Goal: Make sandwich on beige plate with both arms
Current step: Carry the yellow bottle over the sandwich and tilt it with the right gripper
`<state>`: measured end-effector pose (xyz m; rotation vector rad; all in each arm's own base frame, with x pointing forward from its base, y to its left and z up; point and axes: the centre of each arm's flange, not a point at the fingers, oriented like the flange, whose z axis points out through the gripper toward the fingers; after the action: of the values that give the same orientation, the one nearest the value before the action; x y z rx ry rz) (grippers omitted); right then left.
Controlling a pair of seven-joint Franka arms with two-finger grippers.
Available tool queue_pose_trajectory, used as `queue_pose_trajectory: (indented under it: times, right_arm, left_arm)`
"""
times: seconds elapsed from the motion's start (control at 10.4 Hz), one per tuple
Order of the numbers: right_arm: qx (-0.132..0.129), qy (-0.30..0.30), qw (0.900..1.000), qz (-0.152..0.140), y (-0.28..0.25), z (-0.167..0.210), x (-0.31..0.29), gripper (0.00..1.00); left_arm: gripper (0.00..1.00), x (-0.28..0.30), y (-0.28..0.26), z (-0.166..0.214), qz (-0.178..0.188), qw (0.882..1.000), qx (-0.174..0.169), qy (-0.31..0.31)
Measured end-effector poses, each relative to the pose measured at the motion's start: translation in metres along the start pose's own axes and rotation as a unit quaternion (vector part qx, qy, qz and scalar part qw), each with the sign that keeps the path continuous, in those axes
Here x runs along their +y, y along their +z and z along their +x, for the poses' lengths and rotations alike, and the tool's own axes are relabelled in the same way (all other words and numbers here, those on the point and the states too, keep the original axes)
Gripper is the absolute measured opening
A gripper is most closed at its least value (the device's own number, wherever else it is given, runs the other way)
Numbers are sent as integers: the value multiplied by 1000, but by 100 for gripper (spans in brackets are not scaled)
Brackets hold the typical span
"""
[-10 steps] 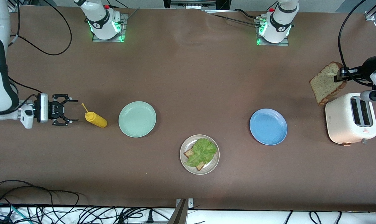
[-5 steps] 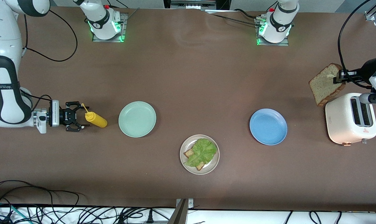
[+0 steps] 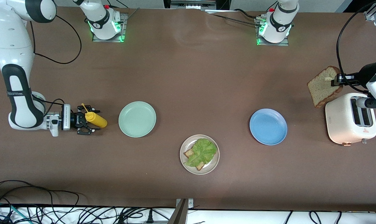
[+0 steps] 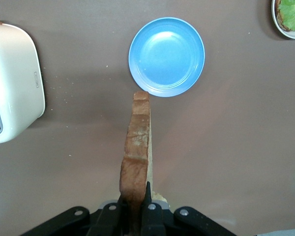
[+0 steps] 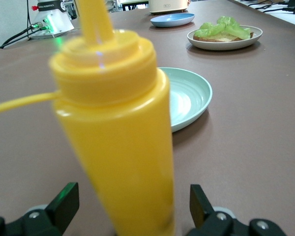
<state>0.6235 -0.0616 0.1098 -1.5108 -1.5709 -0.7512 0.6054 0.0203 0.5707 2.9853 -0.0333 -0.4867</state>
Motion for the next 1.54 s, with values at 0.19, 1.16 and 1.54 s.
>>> queue_pose_trajectory:
  times: [0.19, 1.16, 1.54]
  right_arm:
    - [-5, 0, 1000, -2, 8, 0, 3, 84]
    - [-205, 228, 952, -4, 35, 192, 39, 31]
    - [-329, 308, 891, -57, 135, 274, 34, 31]
  left_arm:
    - [9, 0, 0, 1, 0, 1000, 3, 0]
    - [9, 0, 0, 1, 0, 1000, 4, 0]
    - [9, -1, 0, 2, -1, 1000, 4, -2]
